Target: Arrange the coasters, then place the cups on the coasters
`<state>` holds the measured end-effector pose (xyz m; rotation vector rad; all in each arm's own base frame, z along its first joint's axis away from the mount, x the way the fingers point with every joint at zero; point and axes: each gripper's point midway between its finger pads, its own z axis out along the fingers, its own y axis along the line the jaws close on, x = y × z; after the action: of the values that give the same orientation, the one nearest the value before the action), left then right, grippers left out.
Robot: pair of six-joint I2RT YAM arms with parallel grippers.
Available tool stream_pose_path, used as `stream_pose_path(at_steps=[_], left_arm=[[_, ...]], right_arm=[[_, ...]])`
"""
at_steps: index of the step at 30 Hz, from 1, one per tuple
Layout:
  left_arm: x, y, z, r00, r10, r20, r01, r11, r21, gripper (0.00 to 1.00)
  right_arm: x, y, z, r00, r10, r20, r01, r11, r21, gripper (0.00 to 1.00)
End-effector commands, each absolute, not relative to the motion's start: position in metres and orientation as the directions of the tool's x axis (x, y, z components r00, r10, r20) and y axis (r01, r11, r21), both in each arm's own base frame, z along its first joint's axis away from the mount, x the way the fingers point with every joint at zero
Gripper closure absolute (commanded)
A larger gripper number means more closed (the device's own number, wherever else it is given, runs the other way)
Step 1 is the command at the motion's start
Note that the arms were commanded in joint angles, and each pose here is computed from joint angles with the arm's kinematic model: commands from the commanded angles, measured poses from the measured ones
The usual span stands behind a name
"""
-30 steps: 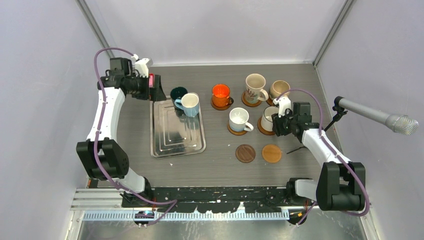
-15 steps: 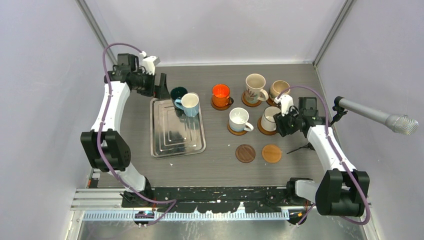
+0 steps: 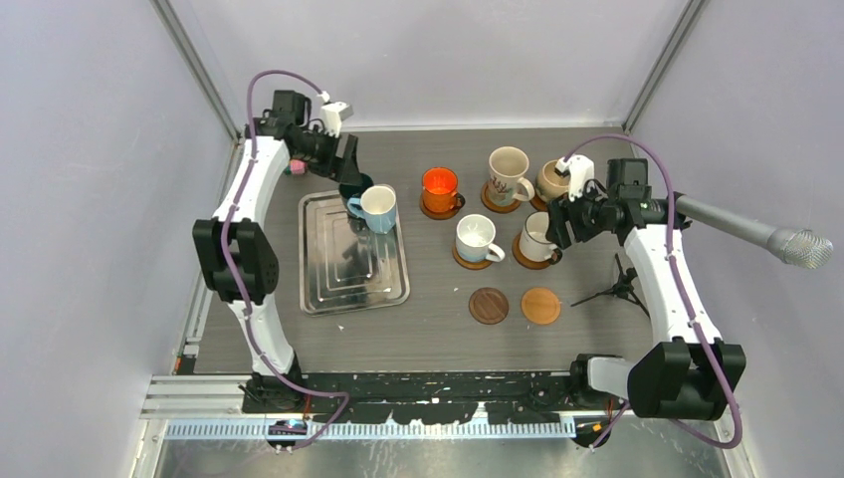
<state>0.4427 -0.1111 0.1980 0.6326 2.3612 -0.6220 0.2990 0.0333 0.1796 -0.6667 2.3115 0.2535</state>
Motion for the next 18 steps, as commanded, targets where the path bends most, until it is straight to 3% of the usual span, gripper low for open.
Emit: stream_pose_path(at_steps=[1,13,18], left_arm=[[0.447,-0.146,0.214,-0.653,0.303,-0.695,0.635,0.718,-0.284,0.23],[0.45,-0.169,0.189,-0.721,0.291,-0.629,0.585,0.741,-0.329,0.24],[0.438,-0.165,0.186,-0.731,0.29,-0.617,0.579,0.743,-0.336,0.12]], right_arm=[[0.302,0.049,0.205,-0.62,-0.321,-0.716,-0.523,0.85,0.072,0.29],[0.315,0.084,0.223,-0.581,-0.327,-0.746,-0.569,0.818,0.085,0.25],[0.317,0.093,0.223,-0.571,-0.343,-0.746,-0.586,0.807,0.078,0.25]])
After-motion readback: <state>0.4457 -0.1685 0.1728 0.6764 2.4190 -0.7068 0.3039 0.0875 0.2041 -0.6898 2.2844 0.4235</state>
